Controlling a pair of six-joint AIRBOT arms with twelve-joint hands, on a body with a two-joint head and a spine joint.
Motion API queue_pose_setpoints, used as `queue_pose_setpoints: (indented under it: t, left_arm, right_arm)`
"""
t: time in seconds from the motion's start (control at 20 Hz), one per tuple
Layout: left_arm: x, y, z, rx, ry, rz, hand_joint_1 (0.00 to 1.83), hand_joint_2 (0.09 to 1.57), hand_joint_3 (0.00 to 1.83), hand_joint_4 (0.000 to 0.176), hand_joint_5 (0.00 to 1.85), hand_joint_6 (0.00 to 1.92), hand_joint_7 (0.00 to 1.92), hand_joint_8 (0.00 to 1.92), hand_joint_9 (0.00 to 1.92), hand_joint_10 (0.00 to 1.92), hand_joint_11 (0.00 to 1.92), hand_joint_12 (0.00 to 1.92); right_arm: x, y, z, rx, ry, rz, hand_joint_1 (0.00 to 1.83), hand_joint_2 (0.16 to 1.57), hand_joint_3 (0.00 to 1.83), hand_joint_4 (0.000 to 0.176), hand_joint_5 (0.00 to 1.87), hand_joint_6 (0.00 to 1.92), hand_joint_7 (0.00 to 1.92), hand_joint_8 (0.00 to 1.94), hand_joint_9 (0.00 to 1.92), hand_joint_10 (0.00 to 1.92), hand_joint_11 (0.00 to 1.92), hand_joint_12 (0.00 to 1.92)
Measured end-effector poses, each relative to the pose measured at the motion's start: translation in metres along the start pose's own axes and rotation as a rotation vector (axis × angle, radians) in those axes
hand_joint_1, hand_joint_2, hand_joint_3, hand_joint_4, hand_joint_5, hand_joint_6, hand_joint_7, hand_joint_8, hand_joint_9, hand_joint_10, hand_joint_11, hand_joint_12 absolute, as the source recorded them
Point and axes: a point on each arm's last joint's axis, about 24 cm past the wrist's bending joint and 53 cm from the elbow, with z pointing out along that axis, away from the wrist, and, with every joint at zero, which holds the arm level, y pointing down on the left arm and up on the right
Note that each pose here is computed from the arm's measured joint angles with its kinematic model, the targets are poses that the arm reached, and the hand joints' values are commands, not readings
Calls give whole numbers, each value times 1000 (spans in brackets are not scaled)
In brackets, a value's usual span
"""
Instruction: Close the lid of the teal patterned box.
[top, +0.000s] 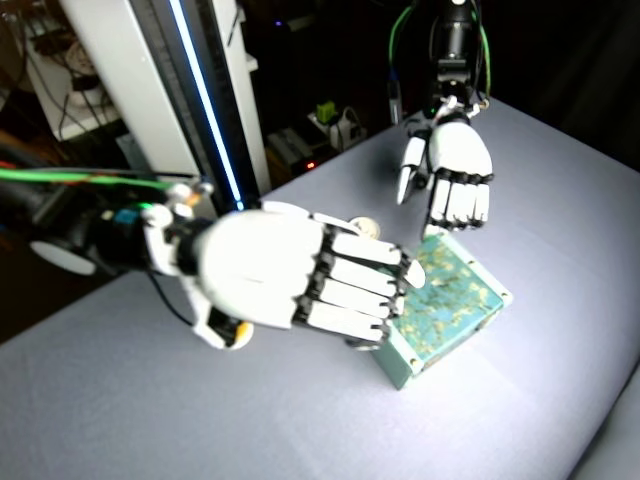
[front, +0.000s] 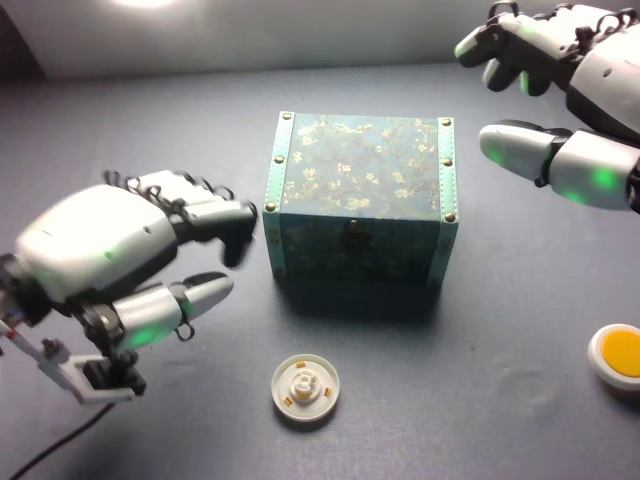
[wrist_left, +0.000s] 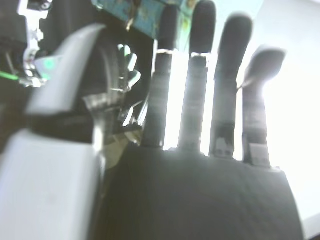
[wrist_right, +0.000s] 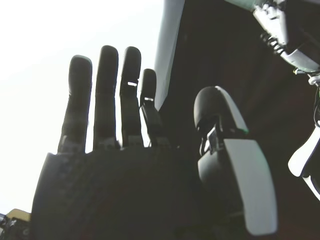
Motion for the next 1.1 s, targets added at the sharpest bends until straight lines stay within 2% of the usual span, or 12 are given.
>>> queue_pose_setpoints:
  t: [0.1, 0.2, 0.25, 0.3, 0.35, 0.4, 0.55, 0.75, 0.8, 0.95, 1.0, 1.1]
  left_arm:
    - [-12, -12, -5, 35, -39, 18, 147, 1397, 0, 0, 303, 562, 496, 342, 313, 734, 7, 1532]
    - [-18, -19, -9, 55, -54, 33, 151, 1389, 0, 36, 204, 107, 262, 26, 167, 199, 0, 1017]
    - [-20, -21, -10, 65, -62, 44, 265, 1408, 2, 0, 197, 37, 222, 4, 160, 85, 0, 821]
    - [-23, -25, -14, 71, -77, 44, 212, 1435, 4, 0, 39, 7, 67, 0, 31, 16, 0, 394]
    - [-28, -30, -15, 86, -90, 62, 169, 1406, 0, 64, 7, 1, 13, 0, 5, 2, 0, 182]
    - [-32, -33, -18, 92, -105, 72, 74, 1398, 0, 80, 1, 0, 2, 0, 0, 0, 0, 89]
    - [-52, -45, -29, 123, -173, 109, 152, 1380, 0, 98, 0, 0, 0, 0, 0, 0, 0, 0]
    - [-72, -50, -41, 126, -251, 146, 55, 1327, 0, 174, 0, 0, 0, 0, 0, 0, 0, 0]
    - [-72, -50, -41, 127, -253, 147, 71, 1298, 0, 176, 0, 0, 0, 0, 0, 0, 0, 0]
    - [-79, -54, -49, 132, -279, 168, 82, 1339, 3, 113, 0, 0, 0, 0, 0, 0, 0, 0]
    - [-82, -55, -53, 126, -294, 172, 209, 1343, 0, 124, 0, 0, 0, 0, 0, 0, 0, 0]
    - [-93, -59, -60, 140, -334, 184, 468, 1343, 0, 140, 0, 0, 0, 0, 0, 0, 0, 0]
  right_arm:
    - [-2, 5, -4, -16, -17, 10, 134, 1428, 1, 0, 53, 990, 272, 1083, 344, 1495, 312, 1921]
    - [-8, 12, -9, -38, -32, 2, 105, 1394, 0, 0, 8, 990, 240, 953, 225, 1374, 111, 1921]
    - [-9, 12, -13, -40, -36, -1, 96, 1390, 0, 0, 1, 939, 235, 919, 193, 1348, 86, 1921]
    - [-13, 13, -19, -44, -46, -6, 106, 1390, 0, 0, 0, 797, 131, 853, 38, 1239, 16, 1921]
    - [-17, 14, -24, -45, -52, -13, 24, 1378, 0, 0, 0, 667, 95, 737, 12, 1175, 2, 1902]
    - [-22, 15, -29, -49, -65, -19, 43, 1393, 0, 0, 0, 435, 49, 664, 2, 969, 0, 1877]
    - [-40, 26, -43, -82, -123, -31, 34, 1420, 5, 0, 0, 37, 0, 112, 0, 281, 0, 1825]
    - [-50, 34, -68, -101, -159, -43, 30, 1457, 15, 0, 0, 0, 0, 0, 1, 3, 0, 1353]
    - [-51, 33, -69, -99, -161, -44, 44, 1455, 11, 0, 0, 0, 0, 0, 2, 4, 0, 1151]
    - [-71, 37, -84, -98, -222, -66, 84, 1431, 0, 0, 0, 0, 0, 0, 0, 0, 0, 779]
    - [-76, 39, -87, -102, -242, -74, 143, 1429, 0, 0, 0, 0, 0, 0, 0, 0, 0, 155]
    - [-83, 49, -92, -127, -271, -90, 121, 1381, 0, 0, 0, 0, 0, 0, 0, 0, 0, 5]
